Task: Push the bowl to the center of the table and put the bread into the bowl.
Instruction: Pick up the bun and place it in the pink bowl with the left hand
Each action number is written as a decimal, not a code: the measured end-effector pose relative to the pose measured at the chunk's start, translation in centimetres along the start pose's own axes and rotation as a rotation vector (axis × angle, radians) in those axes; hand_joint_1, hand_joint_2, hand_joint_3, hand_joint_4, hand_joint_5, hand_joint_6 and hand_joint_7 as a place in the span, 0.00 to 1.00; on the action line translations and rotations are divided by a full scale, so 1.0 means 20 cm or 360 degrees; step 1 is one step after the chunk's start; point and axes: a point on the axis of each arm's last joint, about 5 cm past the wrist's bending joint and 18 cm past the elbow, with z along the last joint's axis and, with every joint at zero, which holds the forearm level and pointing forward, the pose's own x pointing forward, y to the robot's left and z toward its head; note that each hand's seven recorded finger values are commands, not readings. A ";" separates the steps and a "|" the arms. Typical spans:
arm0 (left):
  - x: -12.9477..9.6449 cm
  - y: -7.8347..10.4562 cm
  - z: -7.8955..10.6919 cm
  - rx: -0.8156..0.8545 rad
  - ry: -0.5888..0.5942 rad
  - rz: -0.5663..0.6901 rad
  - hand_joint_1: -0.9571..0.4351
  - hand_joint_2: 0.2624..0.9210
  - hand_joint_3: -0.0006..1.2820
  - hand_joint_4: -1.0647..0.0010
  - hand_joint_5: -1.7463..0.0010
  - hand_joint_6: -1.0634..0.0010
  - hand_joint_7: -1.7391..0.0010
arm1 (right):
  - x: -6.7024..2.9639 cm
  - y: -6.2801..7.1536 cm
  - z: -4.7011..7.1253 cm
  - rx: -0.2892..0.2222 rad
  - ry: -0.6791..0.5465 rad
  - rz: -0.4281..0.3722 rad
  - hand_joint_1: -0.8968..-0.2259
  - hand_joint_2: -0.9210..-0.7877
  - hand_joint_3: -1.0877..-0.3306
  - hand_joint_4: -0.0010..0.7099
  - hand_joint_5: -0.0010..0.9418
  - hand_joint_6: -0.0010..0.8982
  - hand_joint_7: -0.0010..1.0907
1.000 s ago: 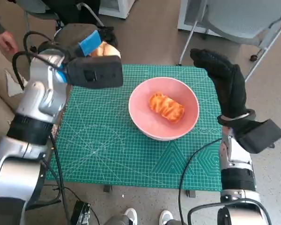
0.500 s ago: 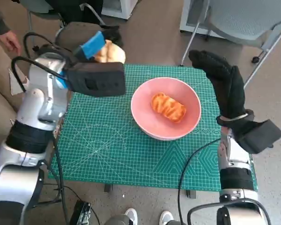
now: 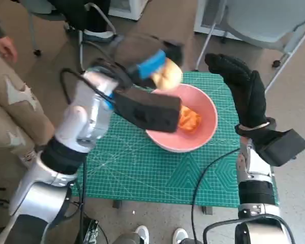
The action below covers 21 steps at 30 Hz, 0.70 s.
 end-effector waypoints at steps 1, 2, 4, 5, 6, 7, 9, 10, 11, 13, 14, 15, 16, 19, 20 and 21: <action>0.01 -0.01 0.01 0.0002 -0.0011 -0.0013 0.69 0.99 0.06 0.40 0.26 0.37 0.40 | -0.002 0.00 0.00 -0.0003 -0.0001 -0.0003 0.32 0.00 0.27 0.22 0.00 0.00 0.42; 0.02 -0.01 0.01 0.0003 -0.0025 -0.0026 0.69 0.99 0.07 0.41 0.24 0.36 0.41 | -0.005 -0.01 0.00 -0.0008 -0.0001 -0.0006 0.32 0.00 0.27 0.22 0.00 0.00 0.42; 0.03 -0.02 0.03 -0.0003 -0.0041 -0.0049 0.69 0.95 0.12 0.44 0.20 0.37 0.43 | -0.010 -0.01 0.01 -0.0014 -0.0002 -0.0008 0.31 0.00 0.27 0.22 0.00 0.00 0.42; 0.04 -0.03 0.03 -0.0010 -0.0045 -0.0059 0.69 0.93 0.15 0.44 0.18 0.37 0.43 | -0.013 -0.02 0.01 -0.0017 -0.0002 -0.0009 0.31 0.00 0.27 0.22 0.00 0.00 0.42; 0.05 -0.03 0.04 -0.0020 -0.0051 -0.0065 0.69 0.91 0.17 0.44 0.18 0.38 0.43 | -0.016 -0.02 0.01 -0.0020 -0.0003 -0.0010 0.31 0.00 0.27 0.22 0.00 0.00 0.42; 0.06 -0.04 0.04 -0.0030 -0.0053 -0.0071 0.69 0.87 0.21 0.44 0.18 0.38 0.43 | -0.020 -0.02 0.01 -0.0023 -0.0003 -0.0011 0.31 0.00 0.27 0.22 0.00 0.00 0.42; 0.07 -0.05 0.05 -0.0046 -0.0059 -0.0080 0.69 0.82 0.25 0.43 0.17 0.39 0.42 | -0.029 -0.02 0.01 -0.0028 0.0001 -0.0014 0.32 0.00 0.27 0.21 0.00 0.00 0.42; 0.07 -0.05 0.06 -0.0053 -0.0062 -0.0084 0.69 0.78 0.30 0.43 0.16 0.40 0.41 | -0.033 -0.02 0.01 -0.0029 0.0004 -0.0016 0.32 0.00 0.27 0.21 0.00 0.00 0.42; 0.08 -0.06 0.07 -0.0065 -0.0064 -0.0091 0.69 0.76 0.32 0.44 0.16 0.40 0.40 | -0.038 -0.02 0.01 -0.0032 0.0006 -0.0023 0.31 0.00 0.27 0.22 0.00 0.00 0.42; 0.08 -0.08 0.07 -0.0080 -0.0065 -0.0104 0.69 0.73 0.35 0.43 0.16 0.42 0.39 | -0.044 -0.02 0.01 -0.0035 0.0006 -0.0035 0.31 0.00 0.27 0.22 0.00 0.00 0.42; 0.09 -0.08 0.08 -0.0085 -0.0064 -0.0113 0.69 0.73 0.35 0.42 0.17 0.43 0.37 | -0.046 -0.02 0.01 -0.0036 0.0006 -0.0040 0.31 0.00 0.27 0.22 0.01 0.00 0.42; 0.09 -0.09 0.08 -0.0090 -0.0063 -0.0124 0.69 0.72 0.36 0.41 0.18 0.44 0.36 | -0.048 -0.02 0.01 -0.0038 0.0007 -0.0046 0.31 0.00 0.27 0.22 0.01 0.00 0.42; 0.10 -0.10 0.08 -0.0094 -0.0061 -0.0134 0.69 0.72 0.36 0.41 0.19 0.45 0.35 | -0.049 -0.02 0.01 -0.0040 0.0007 -0.0052 0.31 0.00 0.27 0.22 0.01 0.00 0.42; 0.11 -0.11 0.08 -0.0108 -0.0049 -0.0163 0.69 0.72 0.36 0.39 0.22 0.47 0.32 | -0.059 -0.02 0.02 -0.0053 0.0009 -0.0071 0.31 0.00 0.27 0.22 0.01 0.00 0.42; 0.11 -0.12 0.07 -0.0111 -0.0044 -0.0169 0.69 0.71 0.36 0.39 0.22 0.47 0.31 | -0.062 -0.02 0.02 -0.0057 0.0013 -0.0077 0.31 0.00 0.27 0.22 0.01 0.00 0.43; 0.12 -0.12 0.07 -0.0114 -0.0038 -0.0177 0.69 0.71 0.36 0.39 0.23 0.47 0.31 | -0.065 -0.02 0.02 -0.0062 0.0017 -0.0080 0.31 0.00 0.27 0.22 0.01 0.00 0.43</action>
